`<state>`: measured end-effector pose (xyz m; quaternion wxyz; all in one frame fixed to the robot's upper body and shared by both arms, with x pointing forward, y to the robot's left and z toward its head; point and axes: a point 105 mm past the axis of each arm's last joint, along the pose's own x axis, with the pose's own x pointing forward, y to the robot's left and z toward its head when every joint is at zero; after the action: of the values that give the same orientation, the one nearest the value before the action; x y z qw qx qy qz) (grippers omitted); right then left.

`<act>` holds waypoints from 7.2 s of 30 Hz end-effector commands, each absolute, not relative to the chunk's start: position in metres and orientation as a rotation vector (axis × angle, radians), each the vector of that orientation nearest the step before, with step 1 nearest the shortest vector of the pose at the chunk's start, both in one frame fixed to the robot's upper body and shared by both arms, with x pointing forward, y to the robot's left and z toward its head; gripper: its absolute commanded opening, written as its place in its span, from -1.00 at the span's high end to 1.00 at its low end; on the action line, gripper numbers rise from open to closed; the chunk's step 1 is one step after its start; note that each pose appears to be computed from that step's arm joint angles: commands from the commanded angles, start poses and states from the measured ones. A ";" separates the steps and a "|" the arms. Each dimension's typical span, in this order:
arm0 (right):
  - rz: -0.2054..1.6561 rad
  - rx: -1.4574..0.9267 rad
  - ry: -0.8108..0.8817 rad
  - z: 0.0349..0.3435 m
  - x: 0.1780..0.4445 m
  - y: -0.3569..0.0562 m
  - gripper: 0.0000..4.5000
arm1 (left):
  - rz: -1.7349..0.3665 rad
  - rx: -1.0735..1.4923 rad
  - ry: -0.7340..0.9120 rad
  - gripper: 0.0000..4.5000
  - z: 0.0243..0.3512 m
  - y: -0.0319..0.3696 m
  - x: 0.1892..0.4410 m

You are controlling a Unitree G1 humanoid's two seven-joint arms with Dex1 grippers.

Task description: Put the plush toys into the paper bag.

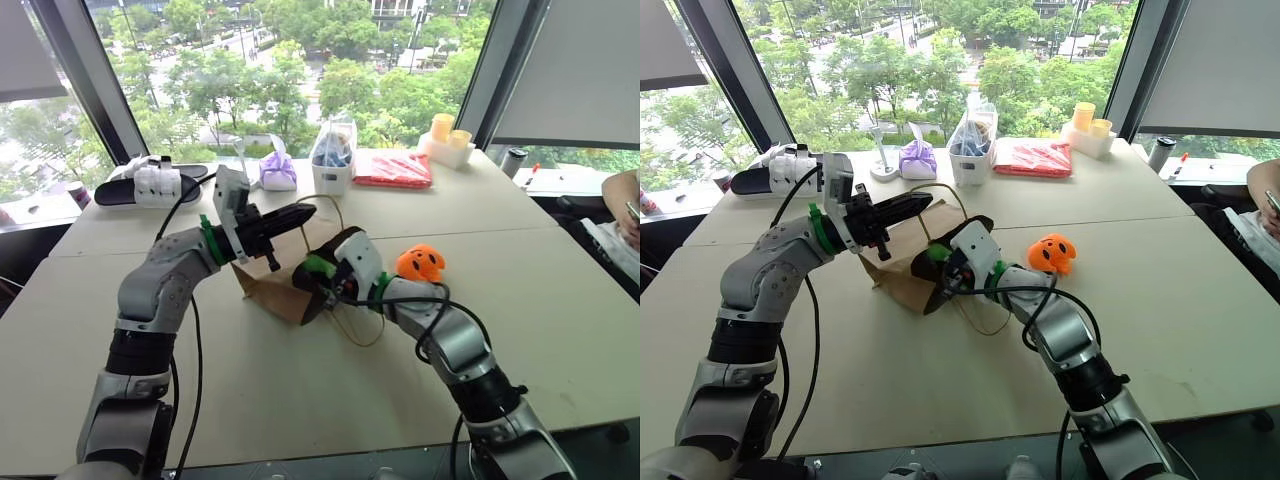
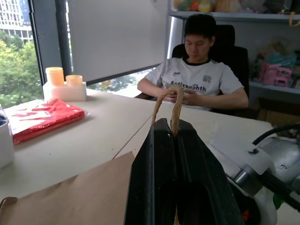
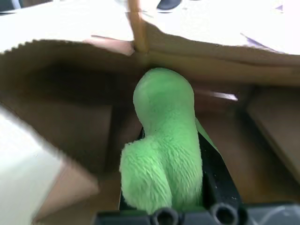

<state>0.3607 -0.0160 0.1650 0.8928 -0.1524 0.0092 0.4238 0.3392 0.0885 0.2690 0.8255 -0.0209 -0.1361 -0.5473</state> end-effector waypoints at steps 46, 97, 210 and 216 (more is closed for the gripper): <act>0.237 -0.535 0.174 0.123 0.430 -0.211 -0.88 | -1.140 -0.051 -0.357 1.00 0.285 0.096 0.327; 0.806 -0.301 -0.067 0.180 0.391 -0.020 -0.57 | -1.186 -0.096 -0.354 1.00 0.290 0.087 0.321; 0.550 -0.144 -0.002 0.264 0.293 -0.205 -0.97 | -1.216 0.125 -0.114 -1.00 0.245 0.140 0.381; 0.587 -0.149 0.092 0.227 0.289 -0.197 -0.97 | -1.269 0.138 -0.087 -1.00 0.236 0.132 0.366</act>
<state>0.2929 -0.2057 0.2243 0.9577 -0.0589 0.0628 0.2747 0.3731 0.1361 0.2220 0.8113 0.0484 -0.0194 -0.5822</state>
